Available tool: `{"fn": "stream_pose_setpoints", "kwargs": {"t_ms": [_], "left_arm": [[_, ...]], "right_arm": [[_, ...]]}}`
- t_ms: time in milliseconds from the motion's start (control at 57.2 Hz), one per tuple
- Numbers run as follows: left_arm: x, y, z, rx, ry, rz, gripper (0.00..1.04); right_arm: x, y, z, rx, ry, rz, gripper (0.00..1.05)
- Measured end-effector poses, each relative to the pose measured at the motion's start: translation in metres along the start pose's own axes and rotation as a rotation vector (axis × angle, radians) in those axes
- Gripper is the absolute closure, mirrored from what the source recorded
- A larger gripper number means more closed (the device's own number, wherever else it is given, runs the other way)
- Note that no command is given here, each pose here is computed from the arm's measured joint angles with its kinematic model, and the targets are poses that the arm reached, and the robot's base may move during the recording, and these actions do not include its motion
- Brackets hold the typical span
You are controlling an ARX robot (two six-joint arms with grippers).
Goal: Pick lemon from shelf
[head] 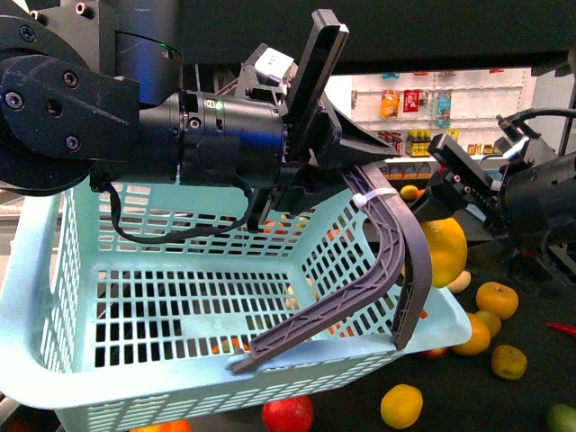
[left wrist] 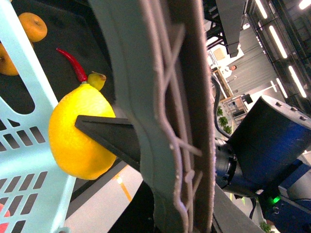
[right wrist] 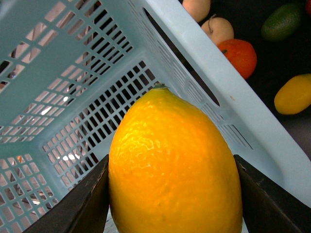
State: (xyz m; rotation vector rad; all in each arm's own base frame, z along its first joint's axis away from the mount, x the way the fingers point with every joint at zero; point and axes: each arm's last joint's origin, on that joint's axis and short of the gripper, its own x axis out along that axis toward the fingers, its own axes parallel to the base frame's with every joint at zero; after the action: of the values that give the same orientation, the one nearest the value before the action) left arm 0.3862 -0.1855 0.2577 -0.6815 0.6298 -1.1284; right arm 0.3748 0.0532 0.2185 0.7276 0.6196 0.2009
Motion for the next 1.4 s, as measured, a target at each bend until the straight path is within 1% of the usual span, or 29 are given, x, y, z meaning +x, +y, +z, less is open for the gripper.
{"fn": "stream_pose_setpoints", "kwargs": {"t_ms": [262,315,332,420,490,560,664,874,997,1119,1259,1294,1399], "left_arm": [[0.000,0.000,0.000,0.000,0.000,0.000,0.95],[0.000,0.000,0.000,0.000,0.000,0.000,0.95],[0.000,0.000,0.000,0.000,0.000,0.000,0.95],[0.000,0.000,0.000,0.000,0.000,0.000,0.95],[0.000,0.000,0.000,-0.001,0.002,-0.002,0.95],[0.000,0.000,0.000,-0.003,0.003,-0.002,0.95],[0.001,0.002,-0.001,-0.009,0.002,0.004,0.95],[0.001,0.002,-0.001,-0.008,0.001,0.005,0.95],[0.001,0.002,-0.001,-0.007,0.002,0.003,0.95],[0.001,0.002,-0.001,-0.013,0.004,0.002,0.95],[0.001,0.002,-0.001,-0.012,0.005,0.001,0.95],[0.001,0.002,-0.001,-0.011,0.006,0.001,0.95],[0.001,0.002,-0.001,-0.012,0.004,0.003,0.95]], "right_arm": [[0.015,0.001,-0.014,-0.012,0.034,-0.002,0.38],[0.015,0.002,-0.015,-0.015,0.034,0.004,0.29],[0.015,0.002,-0.015,-0.016,0.033,0.005,0.27],[0.016,0.003,-0.015,-0.019,0.030,0.010,0.09],[0.015,0.003,-0.015,-0.020,0.025,0.011,0.01],[0.014,0.000,-0.012,-0.019,0.017,0.007,0.02],[0.007,-0.005,0.000,-0.015,-0.019,0.011,0.02],[-0.026,-0.025,0.040,-0.042,-0.163,0.001,0.02],[-0.042,-0.052,0.056,-0.082,-0.233,-0.043,0.02],[-0.046,-0.091,0.058,-0.123,-0.260,-0.097,0.02],[-0.036,-0.140,0.045,-0.189,-0.242,-0.165,0.02],[-0.031,-0.156,0.037,-0.211,-0.229,-0.179,0.02],[-0.019,-0.192,0.016,-0.243,-0.170,-0.219,0.02]]}}
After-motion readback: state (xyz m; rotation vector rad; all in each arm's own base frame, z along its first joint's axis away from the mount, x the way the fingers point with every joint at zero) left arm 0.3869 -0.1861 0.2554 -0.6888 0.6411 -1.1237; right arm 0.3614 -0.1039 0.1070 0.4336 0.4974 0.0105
